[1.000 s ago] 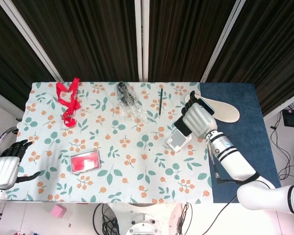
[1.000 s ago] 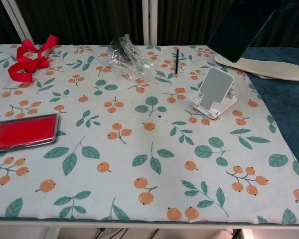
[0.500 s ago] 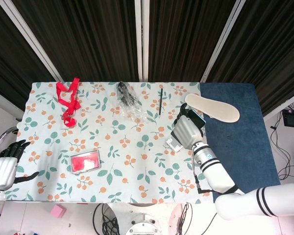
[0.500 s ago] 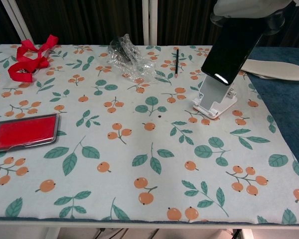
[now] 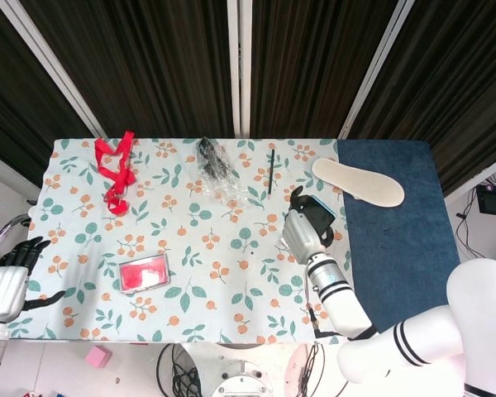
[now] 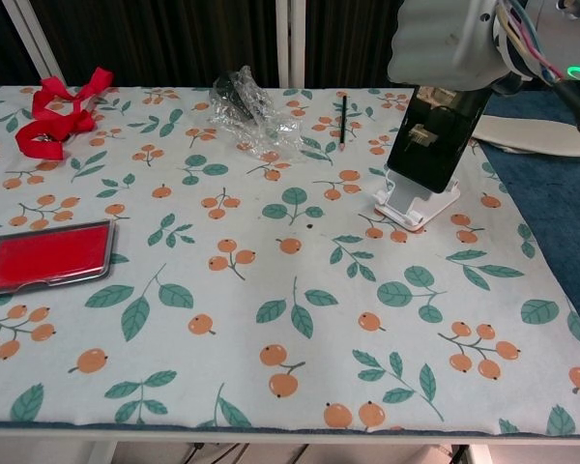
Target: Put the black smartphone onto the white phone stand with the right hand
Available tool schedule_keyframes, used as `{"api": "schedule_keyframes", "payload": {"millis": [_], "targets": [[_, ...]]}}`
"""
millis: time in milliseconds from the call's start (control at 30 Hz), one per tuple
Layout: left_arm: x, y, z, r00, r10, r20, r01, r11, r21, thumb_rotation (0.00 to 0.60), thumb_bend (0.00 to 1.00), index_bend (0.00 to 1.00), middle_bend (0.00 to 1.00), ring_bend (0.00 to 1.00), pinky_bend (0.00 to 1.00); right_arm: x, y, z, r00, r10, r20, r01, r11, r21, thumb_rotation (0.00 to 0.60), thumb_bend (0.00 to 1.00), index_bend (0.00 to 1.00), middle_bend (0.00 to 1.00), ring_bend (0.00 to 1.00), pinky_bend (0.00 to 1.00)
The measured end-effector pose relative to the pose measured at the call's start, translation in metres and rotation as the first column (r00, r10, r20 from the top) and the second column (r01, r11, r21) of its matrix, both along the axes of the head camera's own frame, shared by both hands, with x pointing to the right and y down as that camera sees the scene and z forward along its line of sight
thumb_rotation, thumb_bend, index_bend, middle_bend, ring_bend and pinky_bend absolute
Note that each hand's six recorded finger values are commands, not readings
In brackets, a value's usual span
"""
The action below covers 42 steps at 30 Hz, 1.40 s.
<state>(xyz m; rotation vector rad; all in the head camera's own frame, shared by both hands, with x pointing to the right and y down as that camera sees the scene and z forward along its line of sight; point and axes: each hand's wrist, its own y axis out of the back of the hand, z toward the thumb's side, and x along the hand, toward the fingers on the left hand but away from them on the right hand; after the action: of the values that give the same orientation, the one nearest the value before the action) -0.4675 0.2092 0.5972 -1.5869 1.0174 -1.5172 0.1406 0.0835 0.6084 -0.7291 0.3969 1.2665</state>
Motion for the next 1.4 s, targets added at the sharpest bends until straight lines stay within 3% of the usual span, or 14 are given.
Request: {"api": "schedule_keyframes", "payload": {"millis": [800, 1400], "targets": [[-0.001, 0.003, 0.004, 1.0, -0.004, -0.01, 0.004, 1.0, -0.008, 0.483, 0.0, 0.13, 0.11, 0.1, 0.25, -0.008, 0.01, 0.024, 0.998, -0.045, -0.04, 0.047, 0.998, 0.051, 0.6, 0.31, 0.55, 0.42, 0.47, 0.17], [-0.004, 0.005, 0.005, 1.0, -0.009, -0.008, 0.009, 1.0, -0.01, 0.482, 0.0, 0.13, 0.11, 0.1, 0.25, -0.006, 0.02, 0.039, 0.997, -0.033, -0.064, 0.036, 0.998, 0.05, 0.6, 0.31, 0.53, 0.4, 0.46, 0.17]]}}
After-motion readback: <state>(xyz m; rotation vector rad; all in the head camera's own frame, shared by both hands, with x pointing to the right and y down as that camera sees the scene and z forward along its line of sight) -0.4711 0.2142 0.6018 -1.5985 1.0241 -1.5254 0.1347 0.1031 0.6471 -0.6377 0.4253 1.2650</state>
